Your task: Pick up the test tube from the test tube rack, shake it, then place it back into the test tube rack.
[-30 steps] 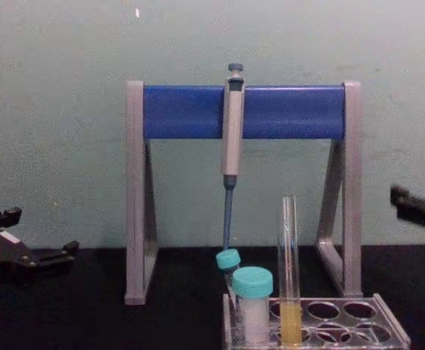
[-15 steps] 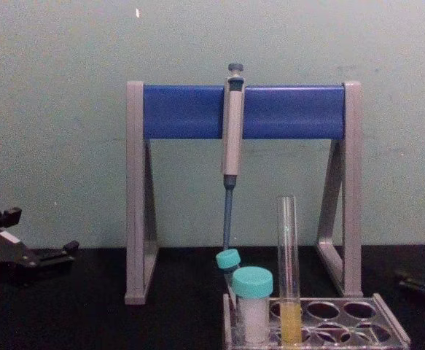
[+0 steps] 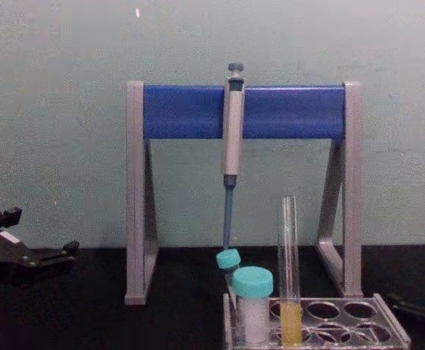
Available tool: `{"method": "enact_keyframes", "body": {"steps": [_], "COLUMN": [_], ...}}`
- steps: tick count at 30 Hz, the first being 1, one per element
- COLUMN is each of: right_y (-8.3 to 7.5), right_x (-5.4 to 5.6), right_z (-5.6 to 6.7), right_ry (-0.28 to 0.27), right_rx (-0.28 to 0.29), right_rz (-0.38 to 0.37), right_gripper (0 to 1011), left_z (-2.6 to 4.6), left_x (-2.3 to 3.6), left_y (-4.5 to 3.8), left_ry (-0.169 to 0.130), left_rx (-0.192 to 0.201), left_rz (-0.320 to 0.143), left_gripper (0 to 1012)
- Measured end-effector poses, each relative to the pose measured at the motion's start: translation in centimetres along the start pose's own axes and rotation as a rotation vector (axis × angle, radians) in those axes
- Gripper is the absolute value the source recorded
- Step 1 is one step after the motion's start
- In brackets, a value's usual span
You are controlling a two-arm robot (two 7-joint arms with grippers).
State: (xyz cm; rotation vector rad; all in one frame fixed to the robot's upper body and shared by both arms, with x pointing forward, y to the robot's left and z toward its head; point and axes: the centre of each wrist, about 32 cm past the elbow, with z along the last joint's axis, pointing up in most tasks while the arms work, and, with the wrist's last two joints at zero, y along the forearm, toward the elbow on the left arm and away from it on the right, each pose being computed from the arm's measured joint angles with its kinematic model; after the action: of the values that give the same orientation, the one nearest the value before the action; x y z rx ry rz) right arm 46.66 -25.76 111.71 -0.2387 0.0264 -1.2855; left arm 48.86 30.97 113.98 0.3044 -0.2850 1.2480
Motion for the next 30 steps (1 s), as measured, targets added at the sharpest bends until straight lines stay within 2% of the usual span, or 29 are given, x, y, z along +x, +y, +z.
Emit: {"method": "enact_keyframes", "body": {"steps": [30], "right_y": [-0.05], "right_x": [0.01], "right_z": [0.04], "right_ry": [-0.003], "right_rx": [0.001], "right_rz": [-0.001], "right_gripper": [1000], "left_z": [0.0], "left_x": [0.0], "left_y": [0.0], "left_ry": [0.0], "left_rx": [0.0], "left_rz": [0.0], "left_gripper": [1001]}}
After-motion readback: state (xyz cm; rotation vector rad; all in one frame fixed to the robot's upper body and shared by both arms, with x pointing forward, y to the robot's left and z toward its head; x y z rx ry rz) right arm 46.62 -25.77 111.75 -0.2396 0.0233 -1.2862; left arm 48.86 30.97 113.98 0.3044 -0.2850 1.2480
